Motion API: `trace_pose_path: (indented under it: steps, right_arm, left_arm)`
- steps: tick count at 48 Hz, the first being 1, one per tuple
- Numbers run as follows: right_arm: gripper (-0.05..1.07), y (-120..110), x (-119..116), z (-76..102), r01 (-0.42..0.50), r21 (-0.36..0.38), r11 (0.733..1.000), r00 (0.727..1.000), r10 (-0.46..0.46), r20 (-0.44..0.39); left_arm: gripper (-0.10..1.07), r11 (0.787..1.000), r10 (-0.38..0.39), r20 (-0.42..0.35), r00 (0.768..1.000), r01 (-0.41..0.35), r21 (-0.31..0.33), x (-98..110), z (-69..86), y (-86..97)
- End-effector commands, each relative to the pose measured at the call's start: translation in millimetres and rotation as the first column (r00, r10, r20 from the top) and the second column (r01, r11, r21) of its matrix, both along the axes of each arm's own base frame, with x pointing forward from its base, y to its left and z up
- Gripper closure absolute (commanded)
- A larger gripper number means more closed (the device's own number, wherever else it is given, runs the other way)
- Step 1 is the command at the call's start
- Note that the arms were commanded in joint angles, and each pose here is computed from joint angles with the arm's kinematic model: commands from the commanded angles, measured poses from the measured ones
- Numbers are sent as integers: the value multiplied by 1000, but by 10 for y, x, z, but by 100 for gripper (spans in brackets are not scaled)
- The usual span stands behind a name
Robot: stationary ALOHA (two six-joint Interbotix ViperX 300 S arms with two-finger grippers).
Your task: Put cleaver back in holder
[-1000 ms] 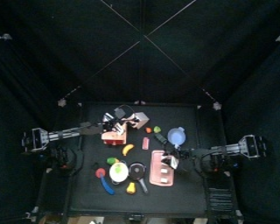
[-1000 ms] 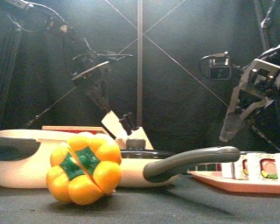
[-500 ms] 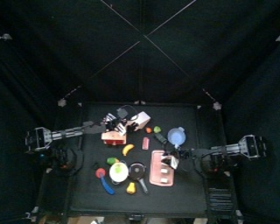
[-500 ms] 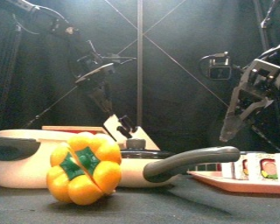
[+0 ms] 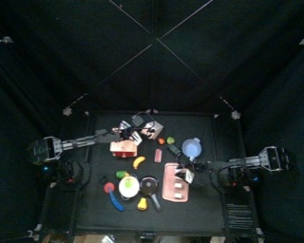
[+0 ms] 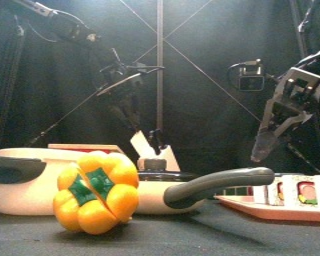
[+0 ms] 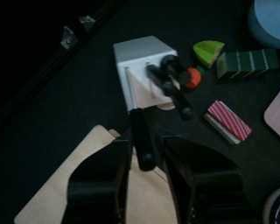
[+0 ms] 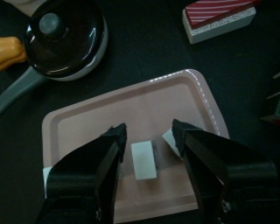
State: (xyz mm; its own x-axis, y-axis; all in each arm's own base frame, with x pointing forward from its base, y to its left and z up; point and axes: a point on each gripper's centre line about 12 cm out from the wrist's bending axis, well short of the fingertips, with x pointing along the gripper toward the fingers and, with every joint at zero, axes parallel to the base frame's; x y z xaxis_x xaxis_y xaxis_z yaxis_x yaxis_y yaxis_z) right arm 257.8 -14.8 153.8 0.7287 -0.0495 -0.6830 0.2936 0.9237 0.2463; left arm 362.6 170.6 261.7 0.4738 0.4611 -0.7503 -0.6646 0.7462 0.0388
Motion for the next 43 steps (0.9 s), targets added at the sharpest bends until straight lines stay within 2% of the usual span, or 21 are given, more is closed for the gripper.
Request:
trace_pose_path:
  steps: [1, 12, 28, 35, 43]
  right_arm:
    - [20, 3, 60, 94, -2, 0, 1000, 999, 2, 35]
    - [20, 11, 61, 94, -3, 3, 1000, 999, 3, 35]
    - [20, 10, 73, 109, -3, 2, 1000, 999, 3, 40]
    - [20, 11, 110, 181, -6, -3, 1000, 998, 6, 60]
    - [20, 4, 132, 218, 1, -2, 1000, 999, -1, 53]
  left_arm:
    - [17, 1000, 9, 40, 999, -9, 20, 63, 152, 74]
    - [13, 999, 10, 44, 999, -12, 36, 123, 206, 111]
    - [13, 998, -1, 35, 999, -1, 55, 67, 216, 77]
    - [13, 997, -10, 39, 999, 7, 83, 20, 261, 69]
    - [13, 996, -24, 47, 999, 20, 89, -14, 243, 31]
